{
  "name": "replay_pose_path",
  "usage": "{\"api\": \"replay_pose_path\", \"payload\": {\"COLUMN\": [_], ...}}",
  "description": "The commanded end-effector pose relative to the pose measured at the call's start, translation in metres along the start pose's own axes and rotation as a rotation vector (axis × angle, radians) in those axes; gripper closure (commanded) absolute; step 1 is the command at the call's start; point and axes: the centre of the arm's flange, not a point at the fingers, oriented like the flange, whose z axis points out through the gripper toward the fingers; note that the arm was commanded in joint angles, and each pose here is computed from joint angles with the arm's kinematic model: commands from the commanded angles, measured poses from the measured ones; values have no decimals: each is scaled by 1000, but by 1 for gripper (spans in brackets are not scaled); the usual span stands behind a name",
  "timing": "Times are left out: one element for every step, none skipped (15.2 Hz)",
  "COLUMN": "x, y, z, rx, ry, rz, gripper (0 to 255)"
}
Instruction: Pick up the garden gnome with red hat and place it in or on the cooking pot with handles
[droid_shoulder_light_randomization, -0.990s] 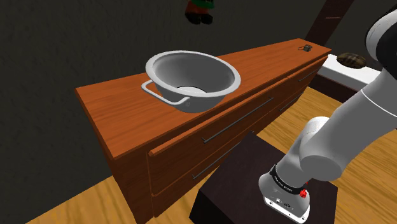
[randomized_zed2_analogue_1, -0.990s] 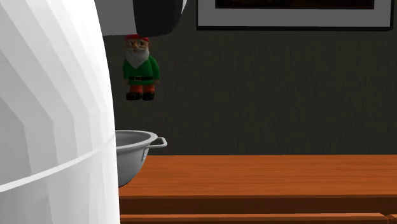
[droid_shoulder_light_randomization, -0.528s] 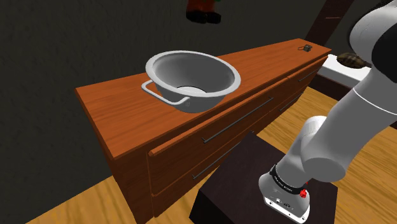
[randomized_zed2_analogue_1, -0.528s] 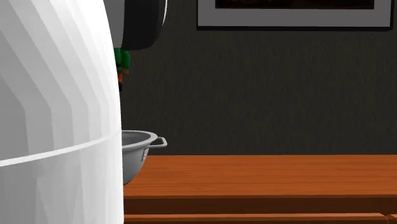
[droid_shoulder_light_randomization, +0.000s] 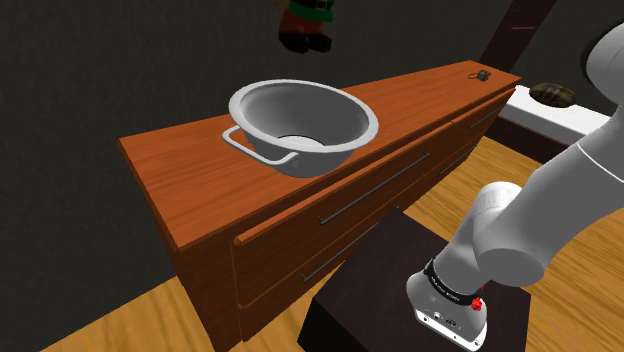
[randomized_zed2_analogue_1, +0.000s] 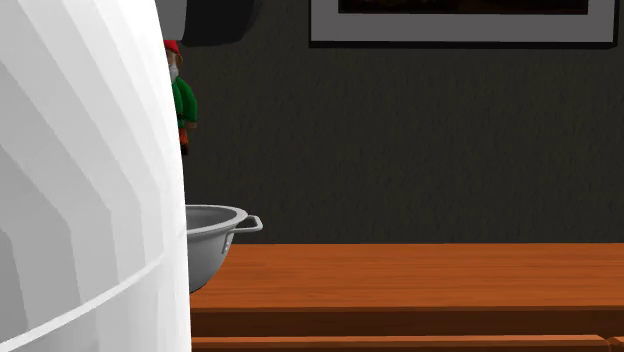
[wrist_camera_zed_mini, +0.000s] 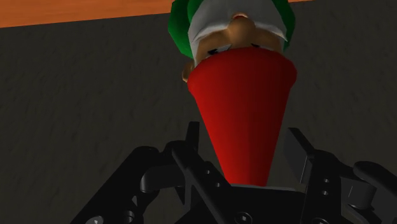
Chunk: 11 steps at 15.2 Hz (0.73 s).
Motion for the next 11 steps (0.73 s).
{"api": "replay_pose_path", "payload": {"x": [-7,-10,-14,-17,-20,-24,-27,-30,-33,-37,-40], "y": [2,3,3,4,4,5,5,6,6,7,7], "z": [7,12,16,20,24,28,32,36,40,44,48], "rx": [1,1,1,1,1,1,1,1,1,1,1], "ry": [2,2,2,2,2,2,2,2,2,2,2], "rz": [1,1,1,1,1,1,1,1,1,1,1], "gripper": [255,255,255,255,255,255,255,255,255,255,255]}}
